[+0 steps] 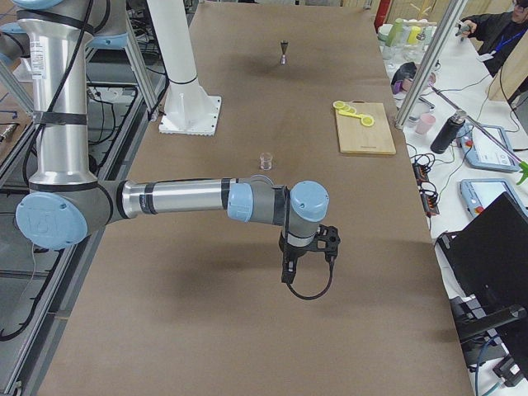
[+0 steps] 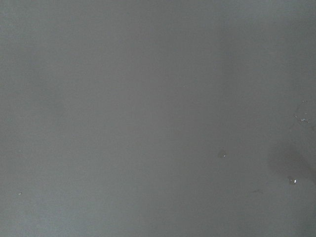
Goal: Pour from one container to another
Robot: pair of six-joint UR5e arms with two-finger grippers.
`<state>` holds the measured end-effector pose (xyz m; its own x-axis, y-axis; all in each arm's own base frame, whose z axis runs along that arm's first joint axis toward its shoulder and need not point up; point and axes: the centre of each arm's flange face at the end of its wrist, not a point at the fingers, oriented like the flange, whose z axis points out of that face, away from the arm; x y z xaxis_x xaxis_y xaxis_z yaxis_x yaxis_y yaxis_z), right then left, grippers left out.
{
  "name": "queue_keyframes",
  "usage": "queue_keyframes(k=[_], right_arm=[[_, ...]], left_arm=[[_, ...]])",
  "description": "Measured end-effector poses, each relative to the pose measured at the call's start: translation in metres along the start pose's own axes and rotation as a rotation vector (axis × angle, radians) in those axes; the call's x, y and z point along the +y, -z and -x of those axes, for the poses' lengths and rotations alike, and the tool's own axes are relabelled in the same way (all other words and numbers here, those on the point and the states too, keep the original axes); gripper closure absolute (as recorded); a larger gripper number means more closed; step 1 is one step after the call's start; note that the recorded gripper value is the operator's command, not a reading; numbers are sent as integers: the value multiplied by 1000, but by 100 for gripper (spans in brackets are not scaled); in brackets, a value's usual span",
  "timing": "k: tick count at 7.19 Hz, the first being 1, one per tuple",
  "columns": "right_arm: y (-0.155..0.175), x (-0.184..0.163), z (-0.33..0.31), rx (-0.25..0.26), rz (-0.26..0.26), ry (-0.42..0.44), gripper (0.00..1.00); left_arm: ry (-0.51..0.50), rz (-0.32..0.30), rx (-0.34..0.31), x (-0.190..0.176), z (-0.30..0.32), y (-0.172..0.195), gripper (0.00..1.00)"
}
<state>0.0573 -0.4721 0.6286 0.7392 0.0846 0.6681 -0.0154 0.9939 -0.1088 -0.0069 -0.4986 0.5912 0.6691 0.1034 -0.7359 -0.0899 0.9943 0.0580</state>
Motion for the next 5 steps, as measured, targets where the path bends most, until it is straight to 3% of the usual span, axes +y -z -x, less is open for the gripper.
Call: queue_keyframes(k=[5], right_arm=[[0,0,0,0,1,-1,0]], left_arm=[[-9,-8,0,-1,-5,4,2]])
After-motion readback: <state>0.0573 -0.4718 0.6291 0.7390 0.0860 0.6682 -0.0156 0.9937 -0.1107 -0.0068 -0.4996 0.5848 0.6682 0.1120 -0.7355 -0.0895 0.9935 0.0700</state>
